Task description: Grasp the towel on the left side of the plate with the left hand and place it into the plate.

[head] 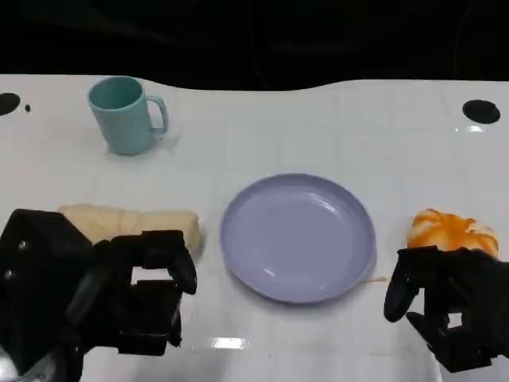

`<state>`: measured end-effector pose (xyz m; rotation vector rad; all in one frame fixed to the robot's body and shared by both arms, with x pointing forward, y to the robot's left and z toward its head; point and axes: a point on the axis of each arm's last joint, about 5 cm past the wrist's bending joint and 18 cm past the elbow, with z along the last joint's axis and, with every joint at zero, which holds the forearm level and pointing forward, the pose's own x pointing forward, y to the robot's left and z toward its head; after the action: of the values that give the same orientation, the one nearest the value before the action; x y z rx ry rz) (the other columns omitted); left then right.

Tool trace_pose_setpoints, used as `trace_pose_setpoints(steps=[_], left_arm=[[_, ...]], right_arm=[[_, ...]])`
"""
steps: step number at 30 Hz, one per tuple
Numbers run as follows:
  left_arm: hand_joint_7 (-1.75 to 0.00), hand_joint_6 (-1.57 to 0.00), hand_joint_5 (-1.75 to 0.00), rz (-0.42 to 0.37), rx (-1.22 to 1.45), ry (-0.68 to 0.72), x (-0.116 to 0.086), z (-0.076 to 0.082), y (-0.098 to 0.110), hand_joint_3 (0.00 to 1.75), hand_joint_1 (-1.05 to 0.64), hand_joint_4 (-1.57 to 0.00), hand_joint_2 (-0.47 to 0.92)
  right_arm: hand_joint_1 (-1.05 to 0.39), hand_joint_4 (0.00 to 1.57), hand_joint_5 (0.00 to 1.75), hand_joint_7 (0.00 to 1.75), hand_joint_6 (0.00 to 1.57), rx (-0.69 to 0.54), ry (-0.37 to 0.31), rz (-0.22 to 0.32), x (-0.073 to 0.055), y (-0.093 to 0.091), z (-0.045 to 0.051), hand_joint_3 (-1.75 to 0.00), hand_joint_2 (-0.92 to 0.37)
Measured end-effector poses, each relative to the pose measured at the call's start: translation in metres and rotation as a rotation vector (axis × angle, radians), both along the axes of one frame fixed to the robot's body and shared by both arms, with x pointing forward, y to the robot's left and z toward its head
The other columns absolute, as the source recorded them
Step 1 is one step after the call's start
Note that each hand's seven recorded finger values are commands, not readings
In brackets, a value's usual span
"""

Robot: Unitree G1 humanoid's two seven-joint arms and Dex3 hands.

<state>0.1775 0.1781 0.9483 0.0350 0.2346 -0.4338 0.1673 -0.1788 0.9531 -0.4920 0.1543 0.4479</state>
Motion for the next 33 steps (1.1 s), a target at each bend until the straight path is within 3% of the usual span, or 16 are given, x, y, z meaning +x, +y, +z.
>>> trace_pose_setpoints(steps=[2, 8, 10, 12, 16, 20, 26, 33], left_arm=[[-1.44, -0.73, -1.73, 0.014, -0.007, -0.006, 0.000, 0.000, 0.000, 1.33, -0.03, -0.74, 0.47], [-0.89, -0.63, -1.30, 0.041, 0.020, -0.078, 0.001, -0.001, 0.002, 0.90, -0.12, -0.60, 0.65], [-0.64, -0.62, -1.10, 0.049, 0.041, -0.107, 0.002, -0.002, 0.004, 0.44, -0.24, -0.56, 0.84], [-0.45, -0.63, -0.96, 0.056, 0.068, -0.144, 0.003, -0.002, 0.005, 0.27, -0.31, -0.54, 0.90], [-0.26, -0.48, -0.79, 0.052, 0.181, -0.210, 0.007, 0.004, 0.008, 0.22, -0.40, -0.35, 0.92], [-0.10, -0.37, -0.61, -0.034, 0.377, -0.273, 0.016, 0.015, 0.015, 0.13, -0.44, -0.19, 0.92], [-0.02, -0.32, -0.45, -0.091, 0.566, -0.361, 0.026, 0.023, 0.018, 0.03, -0.42, -0.16, 0.92], [0.00, -0.24, -0.37, -0.181, 0.852, -0.460, 0.048, 0.029, 0.011, 0.03, -0.53, -0.10, 0.92]], right_arm=[[0.03, 0.73, 1.75, 1.49, 0.68, 0.005, -0.001, -0.001, 0.000, 0.001, -0.0001, -1.09, -0.57], [0.02, 0.73, 1.75, 1.48, 0.68, 0.009, -0.009, 0.002, 0.001, 0.003, 0.0013, -1.09, -0.57], [0.03, 0.73, 1.75, 1.48, 0.68, 0.009, -0.016, 0.004, 0.002, 0.004, 0.0026, -1.09, -0.57], [0.03, 0.73, 1.75, 1.47, 0.68, 0.008, -0.018, 0.006, 0.002, 0.004, 0.0031, -1.08, -0.57], [0.03, 0.74, 1.75, 1.47, 0.69, 0.010, -0.018, 0.009, 0.002, 0.005, 0.0031, -1.08, -0.57], [0.03, 0.73, 1.75, 1.47, 0.69, 0.016, -0.020, 0.009, 0.002, 0.006, 0.0033, -1.08, -0.57], [0.02, 0.73, 1.75, 1.45, 0.69, 0.011, -0.024, 0.017, 0.003, 0.008, 0.0037, -1.07, -0.57], [0.02, 0.74, 1.75, 1.45, 0.70, 0.016, -0.025, 0.017, 0.003, 0.008, 0.0038, -1.08, -0.57]])
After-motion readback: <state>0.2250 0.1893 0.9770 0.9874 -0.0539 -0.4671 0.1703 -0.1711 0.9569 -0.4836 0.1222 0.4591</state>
